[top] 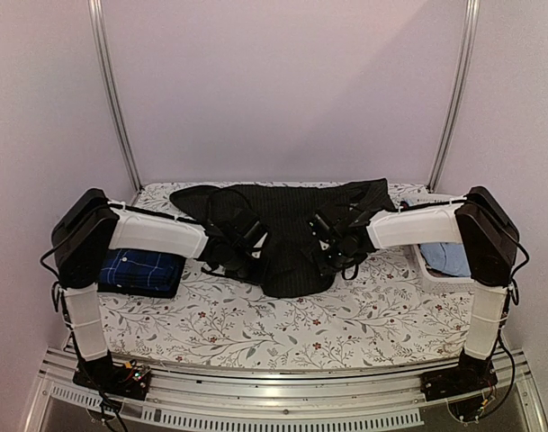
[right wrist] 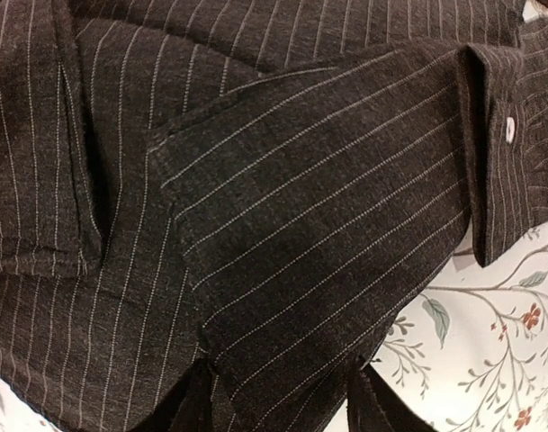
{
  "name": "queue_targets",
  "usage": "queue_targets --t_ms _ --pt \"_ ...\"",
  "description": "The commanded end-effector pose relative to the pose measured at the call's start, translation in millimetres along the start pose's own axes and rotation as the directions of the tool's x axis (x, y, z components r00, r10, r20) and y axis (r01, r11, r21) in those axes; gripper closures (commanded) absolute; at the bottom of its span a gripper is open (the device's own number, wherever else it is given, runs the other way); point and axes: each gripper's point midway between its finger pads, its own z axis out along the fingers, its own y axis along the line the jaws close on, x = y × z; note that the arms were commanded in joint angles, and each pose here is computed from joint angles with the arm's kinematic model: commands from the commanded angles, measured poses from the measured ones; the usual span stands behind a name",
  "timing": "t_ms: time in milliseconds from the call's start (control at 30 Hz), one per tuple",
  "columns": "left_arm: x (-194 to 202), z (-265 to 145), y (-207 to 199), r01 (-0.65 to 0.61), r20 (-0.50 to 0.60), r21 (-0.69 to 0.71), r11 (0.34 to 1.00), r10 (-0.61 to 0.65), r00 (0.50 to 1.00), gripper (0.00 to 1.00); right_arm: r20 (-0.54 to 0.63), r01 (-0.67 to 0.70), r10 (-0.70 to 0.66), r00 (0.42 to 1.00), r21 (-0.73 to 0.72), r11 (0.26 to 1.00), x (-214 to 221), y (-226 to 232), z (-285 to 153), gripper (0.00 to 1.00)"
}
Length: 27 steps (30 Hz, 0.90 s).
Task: Fold and stack the long sleeve shirts
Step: Flatten out the crumpled shirt at the center of the board, then move the flattened shirt to the center of the board.
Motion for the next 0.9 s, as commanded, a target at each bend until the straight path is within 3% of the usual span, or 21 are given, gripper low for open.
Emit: queue_targets --t_ms 0,133,300,700,867 --pt "13 -12 -3 0.031 -0.006 0.04 0.999 -0.03 1.0 0.98 -0.002 -0.023 0.023 1.0 0.022 0.999 8 -4 1 0.68" --pt "32 -28 -1 0.065 -0.028 0.079 0.995 -0.063 0.998 1.0 -0.026 -0.052 0.053 0.998 0.048 0.997 22 -14 -6 0.9" --pt "65 -50 4 0.105 -0.077 0.122 0.987 -0.096 0.992 1.0 -0.05 -0.1 0.101 0.994 0.017 0.995 50 -21 -30 1.0" --pt "158 -80 -14 0.147 -0.24 0.217 0.965 -0.093 0.966 1.0 -0.177 -0.167 0.142 0.974 -0.135 0.977 160 21 -79 1.0" --pt "186 -94 -10 0.15 -0.299 0.211 0.966 -0.083 0.951 1.0 -0.197 -0.185 0.158 0.967 -0.123 0.975 175 18 -91 0.95"
